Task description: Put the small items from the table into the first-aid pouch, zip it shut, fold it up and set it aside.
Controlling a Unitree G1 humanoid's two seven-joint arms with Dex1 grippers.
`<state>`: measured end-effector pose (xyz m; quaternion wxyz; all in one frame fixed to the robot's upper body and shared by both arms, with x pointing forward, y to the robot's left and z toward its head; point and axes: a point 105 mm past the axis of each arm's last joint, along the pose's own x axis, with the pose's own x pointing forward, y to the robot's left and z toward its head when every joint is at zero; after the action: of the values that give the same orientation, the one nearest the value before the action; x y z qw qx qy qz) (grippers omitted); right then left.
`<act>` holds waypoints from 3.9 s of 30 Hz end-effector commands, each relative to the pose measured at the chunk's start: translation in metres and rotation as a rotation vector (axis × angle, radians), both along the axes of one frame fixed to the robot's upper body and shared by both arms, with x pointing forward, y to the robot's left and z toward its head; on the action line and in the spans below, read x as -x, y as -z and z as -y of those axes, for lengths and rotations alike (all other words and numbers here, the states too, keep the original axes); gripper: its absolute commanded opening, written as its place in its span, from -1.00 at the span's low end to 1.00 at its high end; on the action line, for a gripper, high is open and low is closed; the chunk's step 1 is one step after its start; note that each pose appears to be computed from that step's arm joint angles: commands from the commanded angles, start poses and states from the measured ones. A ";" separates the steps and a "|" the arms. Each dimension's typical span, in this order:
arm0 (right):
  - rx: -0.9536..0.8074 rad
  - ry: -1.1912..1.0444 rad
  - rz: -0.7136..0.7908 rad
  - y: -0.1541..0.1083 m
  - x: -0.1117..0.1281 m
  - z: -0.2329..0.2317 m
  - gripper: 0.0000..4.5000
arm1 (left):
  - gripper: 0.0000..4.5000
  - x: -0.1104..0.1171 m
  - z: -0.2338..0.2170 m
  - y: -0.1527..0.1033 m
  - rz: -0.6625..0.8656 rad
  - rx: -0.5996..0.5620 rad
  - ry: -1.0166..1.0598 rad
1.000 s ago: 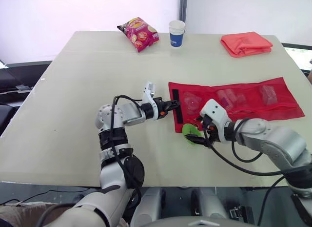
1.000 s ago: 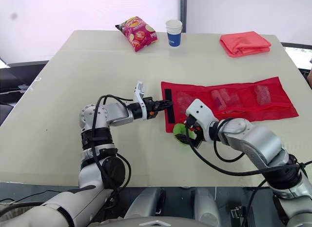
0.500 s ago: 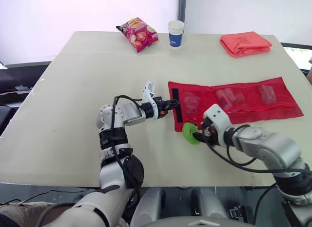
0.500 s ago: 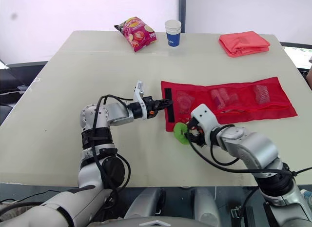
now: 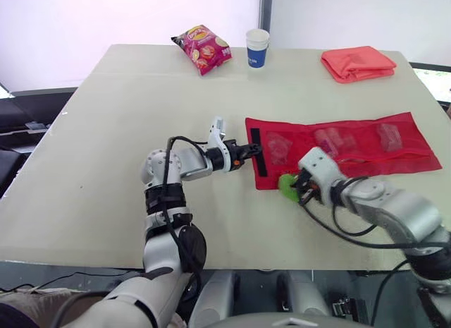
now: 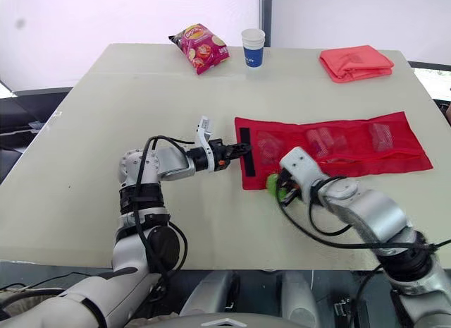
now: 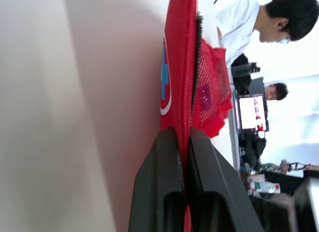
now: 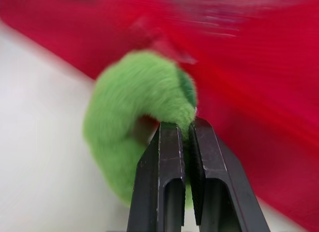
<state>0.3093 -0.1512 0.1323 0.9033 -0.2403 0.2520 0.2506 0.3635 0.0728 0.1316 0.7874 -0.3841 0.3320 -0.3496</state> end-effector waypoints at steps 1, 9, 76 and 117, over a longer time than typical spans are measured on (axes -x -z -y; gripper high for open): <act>0.086 0.146 0.121 -0.032 -0.017 0.047 -0.98 | -1.00 -0.003 -0.019 -0.003 0.040 -0.015 -0.046; 0.277 0.451 0.222 -0.059 -0.041 0.141 -0.98 | -1.00 -0.006 -0.079 0.013 0.021 -0.102 -0.189; -1.189 1.031 -0.077 0.026 0.019 0.054 0.96 | 0.76 0.087 -0.003 -0.098 1.159 -0.185 0.430; -0.237 0.167 0.189 -0.042 0.036 0.059 0.96 | 0.76 0.090 -0.002 -0.088 1.148 -0.199 0.433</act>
<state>0.2735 -0.2151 0.1690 0.9671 -0.0930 0.1774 0.1569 0.2790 0.0767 0.2093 0.7901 0.0030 -0.0201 -0.6127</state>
